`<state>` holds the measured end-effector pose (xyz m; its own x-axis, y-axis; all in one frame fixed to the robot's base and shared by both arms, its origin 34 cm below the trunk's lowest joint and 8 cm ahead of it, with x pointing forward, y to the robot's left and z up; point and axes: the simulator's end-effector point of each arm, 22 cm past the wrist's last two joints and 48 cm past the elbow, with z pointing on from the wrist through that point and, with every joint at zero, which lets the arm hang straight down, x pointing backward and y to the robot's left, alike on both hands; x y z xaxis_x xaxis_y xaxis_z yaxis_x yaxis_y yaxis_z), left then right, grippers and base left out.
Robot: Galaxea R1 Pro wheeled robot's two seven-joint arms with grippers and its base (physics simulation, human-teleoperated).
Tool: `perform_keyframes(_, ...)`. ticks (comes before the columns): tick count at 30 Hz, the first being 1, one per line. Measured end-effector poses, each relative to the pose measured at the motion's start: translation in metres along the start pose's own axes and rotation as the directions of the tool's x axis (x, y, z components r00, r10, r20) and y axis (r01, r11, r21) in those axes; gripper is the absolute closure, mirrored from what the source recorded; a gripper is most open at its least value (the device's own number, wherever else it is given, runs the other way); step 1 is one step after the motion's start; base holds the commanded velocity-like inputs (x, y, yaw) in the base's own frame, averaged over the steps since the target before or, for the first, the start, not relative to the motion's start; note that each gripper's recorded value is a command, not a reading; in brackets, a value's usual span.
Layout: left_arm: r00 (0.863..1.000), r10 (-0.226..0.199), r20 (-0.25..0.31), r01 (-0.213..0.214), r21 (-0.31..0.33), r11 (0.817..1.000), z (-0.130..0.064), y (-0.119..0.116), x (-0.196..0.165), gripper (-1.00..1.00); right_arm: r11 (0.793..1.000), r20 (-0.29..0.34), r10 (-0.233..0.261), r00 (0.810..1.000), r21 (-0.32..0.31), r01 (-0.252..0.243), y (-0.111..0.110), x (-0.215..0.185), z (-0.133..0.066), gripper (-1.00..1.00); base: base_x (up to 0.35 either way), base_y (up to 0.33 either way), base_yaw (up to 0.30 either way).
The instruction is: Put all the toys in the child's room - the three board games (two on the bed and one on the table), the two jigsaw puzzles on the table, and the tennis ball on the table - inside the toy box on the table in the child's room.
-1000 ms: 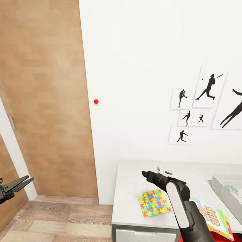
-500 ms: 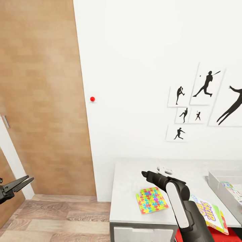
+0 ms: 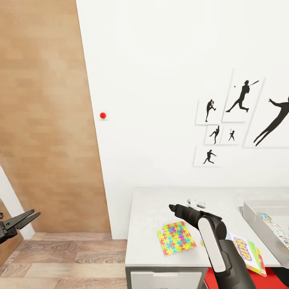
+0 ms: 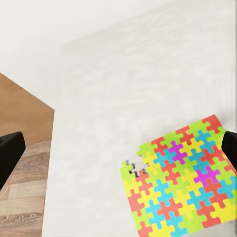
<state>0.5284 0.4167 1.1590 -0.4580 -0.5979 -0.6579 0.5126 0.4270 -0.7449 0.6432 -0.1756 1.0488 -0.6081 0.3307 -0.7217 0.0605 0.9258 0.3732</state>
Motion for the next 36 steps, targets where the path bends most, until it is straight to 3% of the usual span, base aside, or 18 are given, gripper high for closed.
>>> perform_keyframes(36,0.999,-0.046,-0.011,0.045,-0.024,0.999,0.006,0.021,0.015,-1.0,1.0,-0.05,0.012,0.999,0.01,-0.011,-0.007,0.021,0.018,-1.0,0.012,-0.068,-0.073)
